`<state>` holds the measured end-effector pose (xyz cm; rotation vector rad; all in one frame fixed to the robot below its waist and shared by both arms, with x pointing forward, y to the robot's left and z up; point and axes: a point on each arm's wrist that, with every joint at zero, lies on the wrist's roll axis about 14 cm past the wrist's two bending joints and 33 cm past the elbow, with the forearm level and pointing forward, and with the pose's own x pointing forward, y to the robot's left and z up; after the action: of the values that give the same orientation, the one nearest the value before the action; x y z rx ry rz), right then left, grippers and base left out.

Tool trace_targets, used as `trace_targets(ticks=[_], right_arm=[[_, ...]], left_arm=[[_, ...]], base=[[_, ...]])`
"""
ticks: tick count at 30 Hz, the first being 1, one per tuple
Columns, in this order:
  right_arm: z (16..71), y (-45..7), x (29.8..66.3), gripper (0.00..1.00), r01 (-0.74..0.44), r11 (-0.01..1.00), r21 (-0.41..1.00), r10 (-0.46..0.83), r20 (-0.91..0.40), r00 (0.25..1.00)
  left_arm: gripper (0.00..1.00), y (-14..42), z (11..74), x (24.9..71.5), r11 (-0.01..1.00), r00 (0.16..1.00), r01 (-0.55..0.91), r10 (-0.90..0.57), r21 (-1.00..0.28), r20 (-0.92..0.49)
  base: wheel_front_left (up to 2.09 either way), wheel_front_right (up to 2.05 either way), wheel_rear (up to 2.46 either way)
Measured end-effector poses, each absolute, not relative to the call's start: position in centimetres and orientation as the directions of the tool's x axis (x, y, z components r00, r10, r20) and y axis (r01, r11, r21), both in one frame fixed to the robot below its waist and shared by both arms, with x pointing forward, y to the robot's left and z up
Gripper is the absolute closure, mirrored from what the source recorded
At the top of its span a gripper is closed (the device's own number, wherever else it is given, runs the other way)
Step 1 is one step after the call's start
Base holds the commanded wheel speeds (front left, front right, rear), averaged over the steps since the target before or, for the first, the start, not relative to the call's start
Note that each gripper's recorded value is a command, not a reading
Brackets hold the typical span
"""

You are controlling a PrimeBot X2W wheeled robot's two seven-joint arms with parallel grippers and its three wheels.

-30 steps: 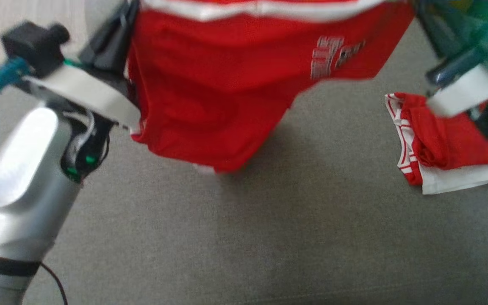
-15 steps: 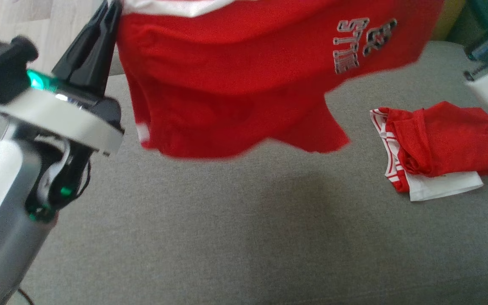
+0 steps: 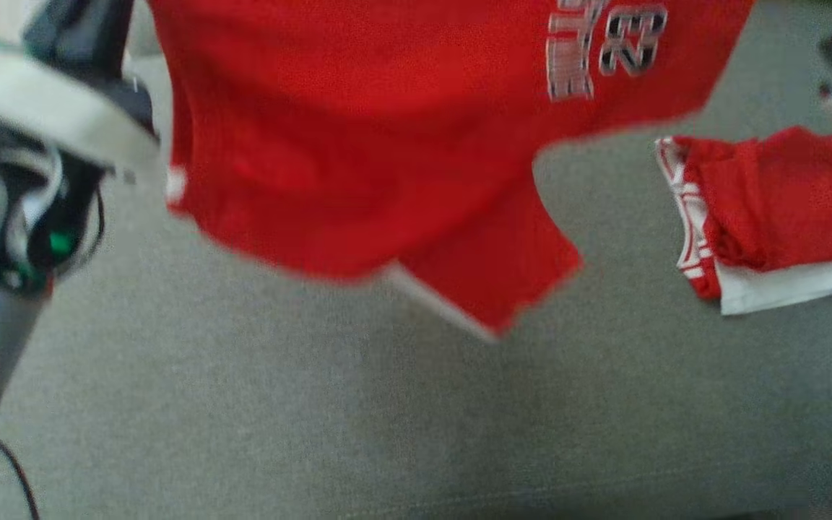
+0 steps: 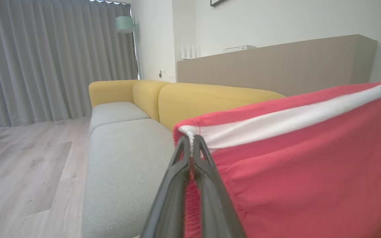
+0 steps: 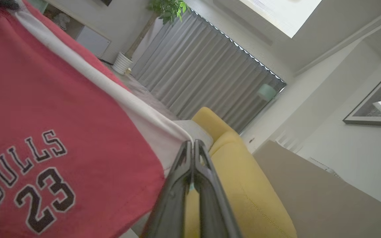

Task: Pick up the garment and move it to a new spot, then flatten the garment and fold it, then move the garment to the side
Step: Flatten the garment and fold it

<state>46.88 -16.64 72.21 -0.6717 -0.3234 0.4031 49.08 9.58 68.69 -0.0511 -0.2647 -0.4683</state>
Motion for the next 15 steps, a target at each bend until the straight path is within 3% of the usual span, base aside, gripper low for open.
trace_targets(ticks=[5, 11, 15], right_arm=[[71.3, -16.4, 53.0, 1.00, -0.265, 0.701, -0.663, 0.458, 0.132, 0.879], [72.9, -15.3, 59.8, 1.00, -0.212, 0.735, -0.644, 0.458, 0.240, 0.856], [70.6, -14.7, 62.5, 1.00, -0.223, 0.758, -0.613, 0.463, 0.265, 0.846]], left_arm=[[1.00, 9.4, 68.2, 55.4, 0.903, 0.869, 0.430, -0.411, -0.008, 0.276], [1.00, 9.7, 69.7, 61.3, 0.920, 0.835, 0.386, -0.377, 0.060, 0.402], [1.00, 9.7, 68.6, 63.4, 0.914, 0.816, 0.394, -0.397, 0.100, 0.421]], base=[[0.00, 0.00, 0.00], [0.00, 0.00, 0.00], [0.00, 0.00, 0.00]])
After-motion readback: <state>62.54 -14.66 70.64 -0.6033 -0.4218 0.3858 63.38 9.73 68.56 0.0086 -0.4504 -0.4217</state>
